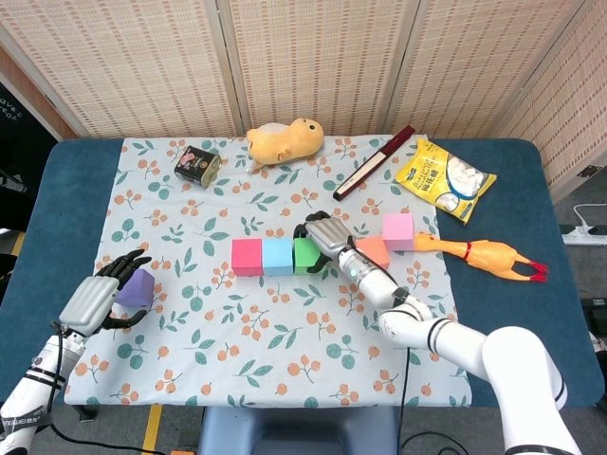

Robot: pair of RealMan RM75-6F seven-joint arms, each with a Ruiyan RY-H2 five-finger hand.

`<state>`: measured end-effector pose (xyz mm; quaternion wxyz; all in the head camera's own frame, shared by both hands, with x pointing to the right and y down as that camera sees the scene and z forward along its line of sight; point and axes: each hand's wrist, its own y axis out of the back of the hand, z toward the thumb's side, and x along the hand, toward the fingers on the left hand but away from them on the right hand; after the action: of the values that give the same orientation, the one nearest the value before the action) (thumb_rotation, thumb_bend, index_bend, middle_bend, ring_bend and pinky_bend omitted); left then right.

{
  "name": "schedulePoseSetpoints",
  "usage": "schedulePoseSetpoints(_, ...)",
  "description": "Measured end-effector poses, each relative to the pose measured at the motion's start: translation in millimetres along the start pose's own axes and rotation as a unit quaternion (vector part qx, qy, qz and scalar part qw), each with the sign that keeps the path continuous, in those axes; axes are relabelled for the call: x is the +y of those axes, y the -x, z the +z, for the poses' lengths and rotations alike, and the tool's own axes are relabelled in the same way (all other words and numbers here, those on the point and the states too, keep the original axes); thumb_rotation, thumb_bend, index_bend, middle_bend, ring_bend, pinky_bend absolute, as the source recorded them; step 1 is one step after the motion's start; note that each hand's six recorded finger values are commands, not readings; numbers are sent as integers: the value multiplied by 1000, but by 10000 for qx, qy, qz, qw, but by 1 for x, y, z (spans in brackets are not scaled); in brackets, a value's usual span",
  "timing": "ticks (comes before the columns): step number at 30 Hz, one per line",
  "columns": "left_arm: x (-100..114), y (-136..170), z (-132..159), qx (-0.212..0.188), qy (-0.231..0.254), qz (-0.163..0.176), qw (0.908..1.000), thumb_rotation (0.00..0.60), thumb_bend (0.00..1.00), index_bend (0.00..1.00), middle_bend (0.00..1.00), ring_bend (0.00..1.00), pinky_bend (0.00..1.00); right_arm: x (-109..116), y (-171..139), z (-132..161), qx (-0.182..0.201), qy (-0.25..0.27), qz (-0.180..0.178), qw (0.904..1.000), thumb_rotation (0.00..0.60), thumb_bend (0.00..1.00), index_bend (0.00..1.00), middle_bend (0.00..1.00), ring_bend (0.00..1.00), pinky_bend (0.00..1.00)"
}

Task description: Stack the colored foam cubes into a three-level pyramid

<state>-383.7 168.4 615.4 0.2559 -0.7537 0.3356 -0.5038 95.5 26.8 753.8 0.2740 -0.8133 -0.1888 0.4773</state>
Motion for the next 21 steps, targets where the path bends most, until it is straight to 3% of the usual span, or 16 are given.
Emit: schedulePoseSetpoints(21,-1,-1,-2,-2,26,-44,10000,600,281,99,2,81,185,-1,7,4,2,61,9,10000,600,33,353,336,115,88)
